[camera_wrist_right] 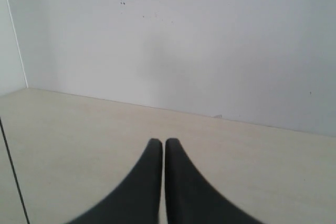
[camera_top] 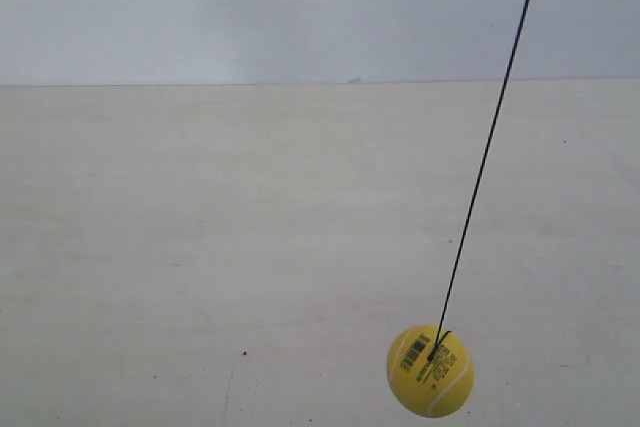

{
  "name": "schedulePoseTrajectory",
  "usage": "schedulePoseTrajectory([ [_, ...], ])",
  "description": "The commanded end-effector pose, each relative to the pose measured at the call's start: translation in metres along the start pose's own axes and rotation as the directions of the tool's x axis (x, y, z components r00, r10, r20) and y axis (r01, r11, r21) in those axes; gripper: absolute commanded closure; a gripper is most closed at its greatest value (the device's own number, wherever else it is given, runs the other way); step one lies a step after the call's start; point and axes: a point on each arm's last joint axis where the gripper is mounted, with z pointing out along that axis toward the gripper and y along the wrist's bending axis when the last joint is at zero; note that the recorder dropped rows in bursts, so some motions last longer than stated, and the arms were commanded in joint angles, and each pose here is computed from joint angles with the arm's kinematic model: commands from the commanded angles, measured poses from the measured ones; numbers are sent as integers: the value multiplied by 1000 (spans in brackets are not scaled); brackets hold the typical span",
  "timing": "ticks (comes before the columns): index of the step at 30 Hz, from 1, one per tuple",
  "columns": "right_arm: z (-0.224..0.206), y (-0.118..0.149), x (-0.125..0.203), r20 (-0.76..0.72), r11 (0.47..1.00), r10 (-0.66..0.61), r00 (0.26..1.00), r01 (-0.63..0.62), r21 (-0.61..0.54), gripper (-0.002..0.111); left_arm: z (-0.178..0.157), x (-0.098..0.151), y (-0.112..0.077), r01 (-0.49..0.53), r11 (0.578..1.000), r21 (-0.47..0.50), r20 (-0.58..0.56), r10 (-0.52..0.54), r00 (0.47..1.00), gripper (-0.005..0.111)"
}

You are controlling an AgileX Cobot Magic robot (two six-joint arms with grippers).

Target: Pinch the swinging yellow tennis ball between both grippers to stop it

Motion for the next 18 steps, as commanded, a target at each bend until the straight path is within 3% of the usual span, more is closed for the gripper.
schedulePoseTrajectory([
  [1, -1, 0, 0, 9, 1000, -1, 1000, 1, -5, 108, 0, 5, 1, -66, 998, -12, -34, 65, 997, 102],
  [9, -1, 0, 0, 9, 1000, -1, 1000, 1, -5, 108, 0, 9, 2, -275, 962, 1, -86, 274, 958, 102],
  [18, -1, 0, 0, 9, 1000, -1, 1000, 1, -5, 108, 0, 9, 2, -280, 960, 1, -86, 279, 957, 102],
])
